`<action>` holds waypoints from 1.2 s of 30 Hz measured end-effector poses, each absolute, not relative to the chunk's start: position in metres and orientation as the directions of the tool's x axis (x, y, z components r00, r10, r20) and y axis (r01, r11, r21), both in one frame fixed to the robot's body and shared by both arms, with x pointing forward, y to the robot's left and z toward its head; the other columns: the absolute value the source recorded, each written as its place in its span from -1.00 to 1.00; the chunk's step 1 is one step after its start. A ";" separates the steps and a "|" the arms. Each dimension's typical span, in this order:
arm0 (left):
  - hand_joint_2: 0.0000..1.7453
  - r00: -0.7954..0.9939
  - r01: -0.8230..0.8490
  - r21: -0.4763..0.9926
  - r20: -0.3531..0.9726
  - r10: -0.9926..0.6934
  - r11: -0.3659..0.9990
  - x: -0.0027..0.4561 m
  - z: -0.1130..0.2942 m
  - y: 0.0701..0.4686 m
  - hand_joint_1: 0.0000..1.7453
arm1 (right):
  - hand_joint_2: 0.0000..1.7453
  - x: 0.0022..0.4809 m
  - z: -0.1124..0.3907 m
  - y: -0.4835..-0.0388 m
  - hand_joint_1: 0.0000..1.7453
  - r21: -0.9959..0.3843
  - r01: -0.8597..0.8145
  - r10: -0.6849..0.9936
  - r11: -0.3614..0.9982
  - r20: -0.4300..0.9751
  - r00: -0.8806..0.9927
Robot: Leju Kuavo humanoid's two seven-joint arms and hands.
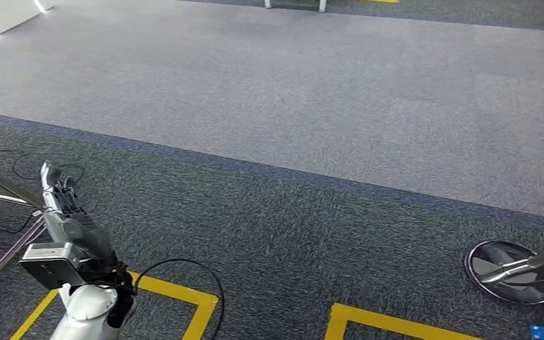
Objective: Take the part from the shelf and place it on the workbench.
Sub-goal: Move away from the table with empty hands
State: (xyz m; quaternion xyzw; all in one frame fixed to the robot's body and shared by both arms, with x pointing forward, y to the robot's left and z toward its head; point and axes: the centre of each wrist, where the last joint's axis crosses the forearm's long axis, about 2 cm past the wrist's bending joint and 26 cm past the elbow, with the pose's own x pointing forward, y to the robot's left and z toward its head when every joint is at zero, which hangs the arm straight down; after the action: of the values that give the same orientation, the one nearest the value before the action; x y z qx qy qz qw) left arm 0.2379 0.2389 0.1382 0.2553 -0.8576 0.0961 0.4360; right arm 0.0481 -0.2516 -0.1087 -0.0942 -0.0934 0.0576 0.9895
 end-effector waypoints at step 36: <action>-1.00 -0.485 -0.523 0.060 0.800 -0.354 0.850 0.237 0.137 0.239 -1.00 | -1.00 0.049 -0.109 -0.252 -1.00 -0.188 -0.096 0.128 0.978 0.170 0.977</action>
State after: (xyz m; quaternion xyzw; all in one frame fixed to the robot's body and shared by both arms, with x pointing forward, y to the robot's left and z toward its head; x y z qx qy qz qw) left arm 0.2370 0.2389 0.1374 0.2560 -0.8563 0.0960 0.4383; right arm 0.0492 -0.2523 -0.1087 -0.0896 -0.0907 0.0565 0.9902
